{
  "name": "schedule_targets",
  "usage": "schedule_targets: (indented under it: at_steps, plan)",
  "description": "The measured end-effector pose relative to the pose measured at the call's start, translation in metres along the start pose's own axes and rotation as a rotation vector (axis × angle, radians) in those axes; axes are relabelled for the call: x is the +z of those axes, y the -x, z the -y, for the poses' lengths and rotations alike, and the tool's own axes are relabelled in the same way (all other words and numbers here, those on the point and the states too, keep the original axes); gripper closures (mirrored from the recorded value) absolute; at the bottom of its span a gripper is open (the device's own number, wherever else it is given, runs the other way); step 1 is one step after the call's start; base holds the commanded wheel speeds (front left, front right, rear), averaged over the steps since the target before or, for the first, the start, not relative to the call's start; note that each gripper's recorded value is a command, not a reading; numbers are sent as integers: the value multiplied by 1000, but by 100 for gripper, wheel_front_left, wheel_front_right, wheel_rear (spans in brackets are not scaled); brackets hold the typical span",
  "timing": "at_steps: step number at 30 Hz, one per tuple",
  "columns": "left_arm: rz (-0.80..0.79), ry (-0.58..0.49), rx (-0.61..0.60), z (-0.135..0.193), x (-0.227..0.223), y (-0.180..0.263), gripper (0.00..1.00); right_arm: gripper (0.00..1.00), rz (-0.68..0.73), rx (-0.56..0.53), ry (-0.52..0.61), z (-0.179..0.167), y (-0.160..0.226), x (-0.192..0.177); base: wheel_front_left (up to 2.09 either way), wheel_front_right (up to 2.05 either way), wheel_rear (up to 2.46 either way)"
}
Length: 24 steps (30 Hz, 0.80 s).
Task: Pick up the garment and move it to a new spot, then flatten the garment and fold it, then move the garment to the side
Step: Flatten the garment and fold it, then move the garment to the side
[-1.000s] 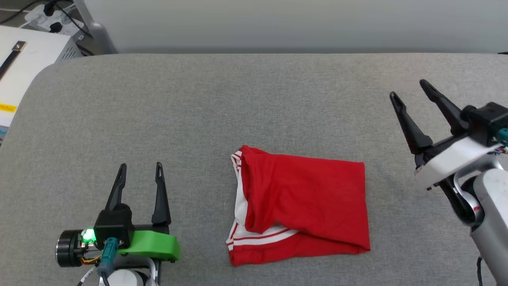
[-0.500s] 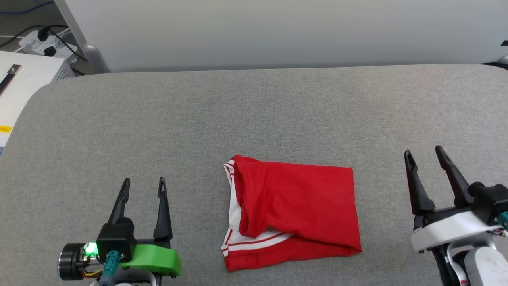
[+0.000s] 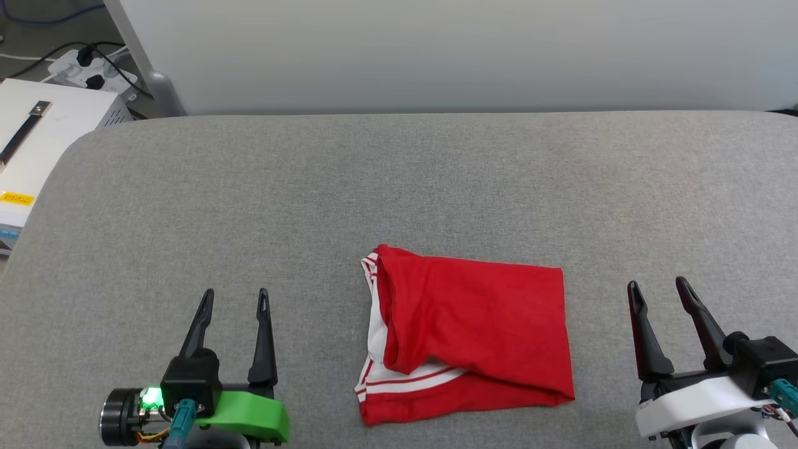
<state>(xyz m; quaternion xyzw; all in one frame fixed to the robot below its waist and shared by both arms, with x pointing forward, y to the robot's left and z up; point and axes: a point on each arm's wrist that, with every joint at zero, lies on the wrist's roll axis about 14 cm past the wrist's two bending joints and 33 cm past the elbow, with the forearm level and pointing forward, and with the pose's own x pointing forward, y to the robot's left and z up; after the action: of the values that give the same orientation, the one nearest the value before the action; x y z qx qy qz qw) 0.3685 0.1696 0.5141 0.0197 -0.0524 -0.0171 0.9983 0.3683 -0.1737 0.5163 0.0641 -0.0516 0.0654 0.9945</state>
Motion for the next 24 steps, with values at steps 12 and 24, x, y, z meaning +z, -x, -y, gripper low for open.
schedule_targets:
  at_steps: [12, 24]
  plan:
    - [-31, 1, 6, -2, -11, -3, 0, 0, 24, 134, 173, 1, -57, 45, 0, 0, 0]
    - [-52, -4, 8, -2, -21, -18, 0, 0, -702, 281, 10, 1, -61, -49, 0, 0, 0]
